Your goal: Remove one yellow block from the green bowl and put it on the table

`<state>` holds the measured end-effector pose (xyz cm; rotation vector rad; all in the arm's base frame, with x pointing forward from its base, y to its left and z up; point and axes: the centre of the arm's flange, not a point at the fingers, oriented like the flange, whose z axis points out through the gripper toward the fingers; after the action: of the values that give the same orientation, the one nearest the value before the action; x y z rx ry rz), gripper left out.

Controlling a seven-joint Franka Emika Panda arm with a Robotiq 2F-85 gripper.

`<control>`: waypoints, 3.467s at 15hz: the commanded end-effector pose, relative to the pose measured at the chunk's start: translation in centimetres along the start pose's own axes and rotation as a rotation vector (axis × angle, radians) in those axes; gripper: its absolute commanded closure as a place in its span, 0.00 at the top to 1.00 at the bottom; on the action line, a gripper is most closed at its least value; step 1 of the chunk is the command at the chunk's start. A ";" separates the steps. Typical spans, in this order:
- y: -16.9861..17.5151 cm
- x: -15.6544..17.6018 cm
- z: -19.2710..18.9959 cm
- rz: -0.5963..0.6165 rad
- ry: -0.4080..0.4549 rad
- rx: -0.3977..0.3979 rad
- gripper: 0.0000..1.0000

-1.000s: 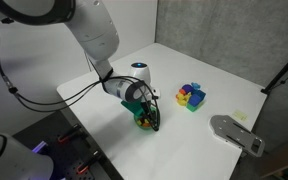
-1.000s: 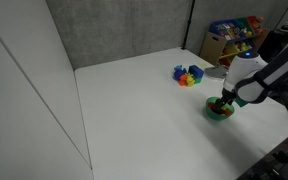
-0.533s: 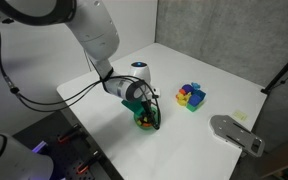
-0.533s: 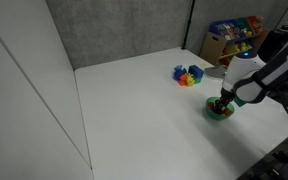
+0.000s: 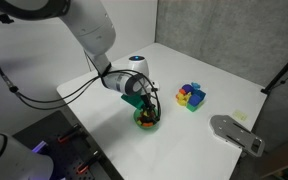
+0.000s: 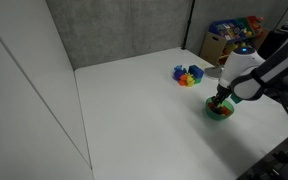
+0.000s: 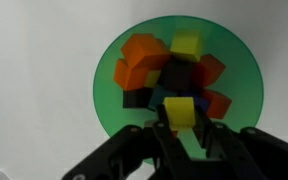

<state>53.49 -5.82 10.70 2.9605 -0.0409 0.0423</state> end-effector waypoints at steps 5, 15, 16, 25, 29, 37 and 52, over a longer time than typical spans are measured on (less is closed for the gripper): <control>-4.9 2.2 -7.8 -0.049 0.076 0.015 0.10; -15.9 1.3 -5.7 -0.164 0.038 0.039 0.10; -16.3 1.3 -5.0 -0.166 0.028 0.031 0.10; -16.2 2.2 -3.4 -0.150 -0.016 -0.004 0.77; -16.0 3.0 -7.0 -0.147 -0.014 0.010 1.00; -12.7 3.2 -15.0 -0.076 -0.037 0.005 1.00; -4.5 -0.1 -28.6 0.027 -0.172 0.173 1.00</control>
<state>54.31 4.44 35.51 3.0543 -0.1249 -0.2128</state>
